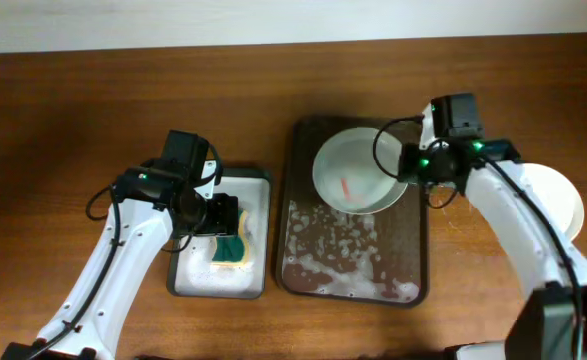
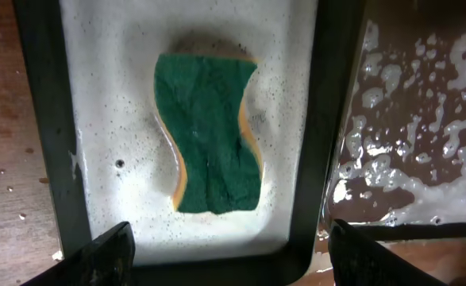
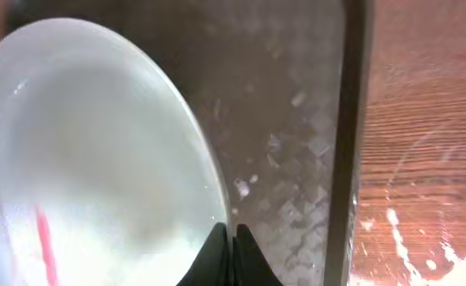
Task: Clean dirty plates on tray and stack at the side
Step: 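Drag the last plate to the tray center with the right gripper, then grasp the sponge with the left gripper and scrub the last plate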
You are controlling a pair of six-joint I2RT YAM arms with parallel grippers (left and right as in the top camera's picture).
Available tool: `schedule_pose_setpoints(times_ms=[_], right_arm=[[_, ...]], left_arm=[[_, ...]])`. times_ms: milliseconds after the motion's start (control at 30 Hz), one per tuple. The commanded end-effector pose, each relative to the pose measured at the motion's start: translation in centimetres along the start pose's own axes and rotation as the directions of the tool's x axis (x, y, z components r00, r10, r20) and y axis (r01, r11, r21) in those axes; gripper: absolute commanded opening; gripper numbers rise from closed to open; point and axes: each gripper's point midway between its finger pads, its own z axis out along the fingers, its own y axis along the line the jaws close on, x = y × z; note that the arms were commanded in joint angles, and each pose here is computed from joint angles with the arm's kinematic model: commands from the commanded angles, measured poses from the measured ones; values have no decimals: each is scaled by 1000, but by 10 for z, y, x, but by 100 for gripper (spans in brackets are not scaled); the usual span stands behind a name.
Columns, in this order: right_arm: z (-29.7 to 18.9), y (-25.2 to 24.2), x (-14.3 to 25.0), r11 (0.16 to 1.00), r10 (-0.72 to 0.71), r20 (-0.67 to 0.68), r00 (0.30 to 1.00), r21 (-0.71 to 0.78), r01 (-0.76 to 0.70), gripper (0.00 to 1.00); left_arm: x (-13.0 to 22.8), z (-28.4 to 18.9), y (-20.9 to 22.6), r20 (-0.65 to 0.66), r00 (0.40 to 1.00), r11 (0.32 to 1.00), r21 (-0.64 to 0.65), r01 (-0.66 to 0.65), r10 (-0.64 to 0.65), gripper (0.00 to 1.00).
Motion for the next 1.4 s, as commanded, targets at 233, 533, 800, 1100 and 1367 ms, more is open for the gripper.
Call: schedule_pose_setpoints(times_ms=[233,533,800,1100,1367], right_arm=[[36,0,80,959,264,-213,941,-46,-280,36],[-83,29,30,979,-97,116,988,-166,116,49],[-76,16,62,988,-94,-13,995,-122,92,49],[-5,-9,62,999,-39,-185,982,-2,40,49],[66,-23,71,999,-7,-308,951,28,17,43]], left_arm=[[-11,-3,-2,56,998,1000,17,-11,10,78],[17,78,16,62,992,994,20,109,-110,57],[35,126,19,-3,994,993,9,113,-113,11],[-23,59,-7,-1,999,999,21,43,-43,0],[-61,-5,-91,106,990,949,290,-123,96,0]])
